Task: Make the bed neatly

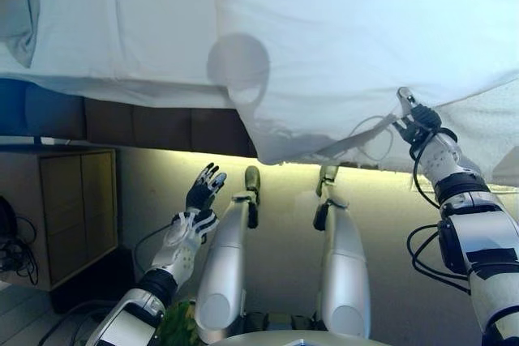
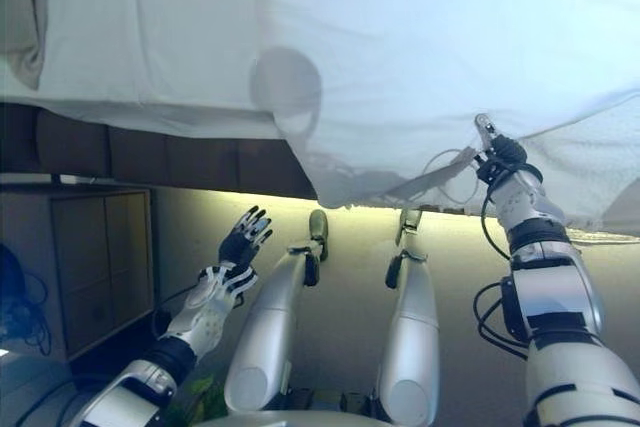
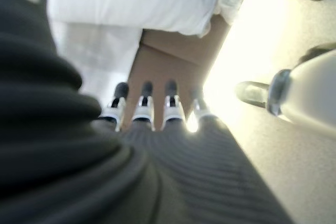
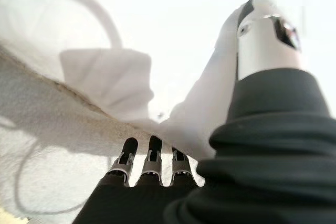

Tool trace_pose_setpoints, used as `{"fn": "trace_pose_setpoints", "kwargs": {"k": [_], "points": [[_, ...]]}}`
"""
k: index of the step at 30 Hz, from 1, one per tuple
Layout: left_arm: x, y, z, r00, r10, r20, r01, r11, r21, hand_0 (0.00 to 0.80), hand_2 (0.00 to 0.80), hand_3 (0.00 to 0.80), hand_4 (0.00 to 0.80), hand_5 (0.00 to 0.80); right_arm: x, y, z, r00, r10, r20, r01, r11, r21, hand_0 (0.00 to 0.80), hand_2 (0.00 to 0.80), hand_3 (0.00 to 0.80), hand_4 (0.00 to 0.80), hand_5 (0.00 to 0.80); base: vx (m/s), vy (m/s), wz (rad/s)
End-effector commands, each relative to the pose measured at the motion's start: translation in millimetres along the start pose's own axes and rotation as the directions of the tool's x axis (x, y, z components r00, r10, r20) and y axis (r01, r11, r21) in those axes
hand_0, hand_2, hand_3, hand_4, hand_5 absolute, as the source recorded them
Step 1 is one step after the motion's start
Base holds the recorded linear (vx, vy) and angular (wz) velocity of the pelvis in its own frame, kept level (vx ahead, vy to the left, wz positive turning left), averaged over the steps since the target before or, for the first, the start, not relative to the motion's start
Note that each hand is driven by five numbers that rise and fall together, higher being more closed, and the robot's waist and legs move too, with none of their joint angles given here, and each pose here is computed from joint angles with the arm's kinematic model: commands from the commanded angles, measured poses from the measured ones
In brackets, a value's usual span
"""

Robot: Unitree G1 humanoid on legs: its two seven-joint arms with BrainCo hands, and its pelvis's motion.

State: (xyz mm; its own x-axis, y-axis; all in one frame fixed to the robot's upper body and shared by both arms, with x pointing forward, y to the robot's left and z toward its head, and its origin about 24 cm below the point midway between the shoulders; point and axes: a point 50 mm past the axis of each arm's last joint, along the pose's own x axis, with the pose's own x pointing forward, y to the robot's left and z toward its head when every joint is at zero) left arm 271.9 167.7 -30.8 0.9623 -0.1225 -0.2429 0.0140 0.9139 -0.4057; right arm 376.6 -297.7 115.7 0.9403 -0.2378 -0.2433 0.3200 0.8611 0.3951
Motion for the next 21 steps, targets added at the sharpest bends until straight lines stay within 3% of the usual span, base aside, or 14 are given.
{"fn": "trace_pose_setpoints", "kwargs": {"k": [1, 2, 3, 4, 5, 21], "points": [[-10, 6, 0, 0.999, -0.018, 0.038, 0.019, 0.999, -0.027, 0.000, 0.000, 0.000, 0.000, 0.000, -13, 39, 96, 0.930, 0.208, 0.303, -0.173, 0.975, -0.136, 0.000, 0.000, 0.000, 0.000, 0.000, 0.056, 0.011, -0.21], [-10, 6, 0, 0.999, -0.016, 0.038, 0.017, 0.999, -0.028, 0.000, 0.000, 0.000, 0.000, 0.000, -13, 38, 96, 0.928, 0.209, 0.308, -0.170, 0.974, -0.149, 0.000, 0.000, 0.000, 0.000, 0.000, 0.054, 0.000, -0.24], [-11, 7, 0, 0.999, -0.016, 0.036, 0.017, 0.999, -0.028, 0.000, 0.000, 0.000, 0.000, 0.000, -14, 38, 99, 0.926, 0.200, 0.319, -0.157, 0.975, -0.154, 0.191, 0.191, 0.191, 0.191, 0.191, 0.052, -0.008, -0.16], [-11, 7, -1, 0.999, -0.015, 0.034, 0.016, 0.999, -0.028, 0.000, 0.000, 0.000, 0.000, 0.000, -14, 38, 101, 0.925, 0.194, 0.327, -0.151, 0.977, -0.153, 0.467, 0.467, 0.467, 0.467, 0.467, 0.054, -0.011, 0.05], [-11, 7, 0, 0.999, -0.015, 0.032, 0.016, 0.999, -0.028, 0.000, 0.000, 0.000, 0.000, 0.000, -15, 39, 104, 0.918, 0.199, 0.343, -0.154, 0.976, -0.152, 0.800, 0.800, 0.800, 0.800, 0.800, 0.044, -0.011, 0.16], [-12, 2, 3, 0.997, -0.060, 0.044, 0.061, 0.998, -0.017, 0.000, 0.000, 0.000, 0.000, 0.000, -12, 41, 88, 0.923, 0.242, 0.299, -0.207, 0.968, -0.144, 0.800, 0.800, 0.800, 0.800, 0.800, 0.035, -0.005, 0.02]]}}
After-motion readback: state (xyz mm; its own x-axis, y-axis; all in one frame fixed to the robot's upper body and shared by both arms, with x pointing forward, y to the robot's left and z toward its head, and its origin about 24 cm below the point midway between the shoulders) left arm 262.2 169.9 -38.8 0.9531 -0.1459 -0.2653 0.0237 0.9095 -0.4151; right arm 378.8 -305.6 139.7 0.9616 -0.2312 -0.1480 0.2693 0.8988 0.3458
